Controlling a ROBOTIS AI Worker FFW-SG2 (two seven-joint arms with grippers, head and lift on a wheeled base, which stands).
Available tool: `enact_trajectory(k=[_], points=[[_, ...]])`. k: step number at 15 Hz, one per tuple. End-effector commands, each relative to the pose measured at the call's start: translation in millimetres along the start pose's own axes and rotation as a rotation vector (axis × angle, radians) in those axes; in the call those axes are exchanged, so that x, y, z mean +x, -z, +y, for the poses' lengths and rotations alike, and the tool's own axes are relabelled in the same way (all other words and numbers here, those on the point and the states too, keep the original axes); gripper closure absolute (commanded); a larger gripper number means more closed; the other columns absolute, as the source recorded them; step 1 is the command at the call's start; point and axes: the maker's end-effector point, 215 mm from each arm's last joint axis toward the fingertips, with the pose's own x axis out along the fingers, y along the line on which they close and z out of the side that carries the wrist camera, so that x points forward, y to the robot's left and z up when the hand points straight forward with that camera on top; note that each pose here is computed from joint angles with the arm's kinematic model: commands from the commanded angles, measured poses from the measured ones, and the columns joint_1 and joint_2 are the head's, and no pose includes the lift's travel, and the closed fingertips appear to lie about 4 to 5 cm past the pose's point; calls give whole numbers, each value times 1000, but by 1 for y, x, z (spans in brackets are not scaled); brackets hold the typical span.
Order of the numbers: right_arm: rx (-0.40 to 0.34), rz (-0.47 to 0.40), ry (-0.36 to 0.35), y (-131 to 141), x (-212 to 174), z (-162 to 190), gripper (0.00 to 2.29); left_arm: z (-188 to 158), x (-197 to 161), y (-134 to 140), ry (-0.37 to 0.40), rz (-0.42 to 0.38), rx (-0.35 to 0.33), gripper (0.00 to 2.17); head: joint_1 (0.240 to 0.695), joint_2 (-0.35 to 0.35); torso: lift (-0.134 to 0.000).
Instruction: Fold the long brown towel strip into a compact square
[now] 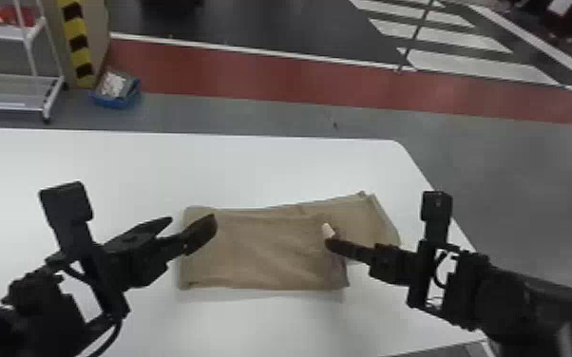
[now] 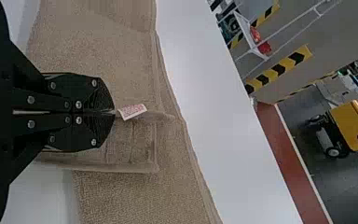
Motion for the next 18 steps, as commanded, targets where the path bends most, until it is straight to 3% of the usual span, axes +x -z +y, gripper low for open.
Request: enact_trajectory(k=[1, 4, 7, 10, 11, 14, 18], points=[[24, -24, -48, -8, -22, 16, 1426, -3, -1, 2, 4, 0, -1, 36, 695, -277, -120], [41, -37, -19, -8, -39, 4, 1426, -1, -4, 6, 1, 4, -8, 36, 695, -283, -120], [83, -41, 36, -1, -23, -33, 1423, -8, -6, 8, 9, 3, -7, 36, 695, -306, -120], [100, -47, 46, 1, -2, -52, 1403, -12, -10, 15, 12, 12, -12, 36, 695, -332, -120], [99, -44, 51, 2, 2, -54, 1355, -12, -11, 16, 10, 12, -10, 36, 695, -335, -120], [97, -29, 72, 9, 1, -60, 792, -14, -13, 13, 8, 7, -9, 36, 695, -339, -120], [92, -33, 106, 9, -7, -73, 751, -16, -11, 13, 13, 7, -7, 36, 695, -350, -120]])
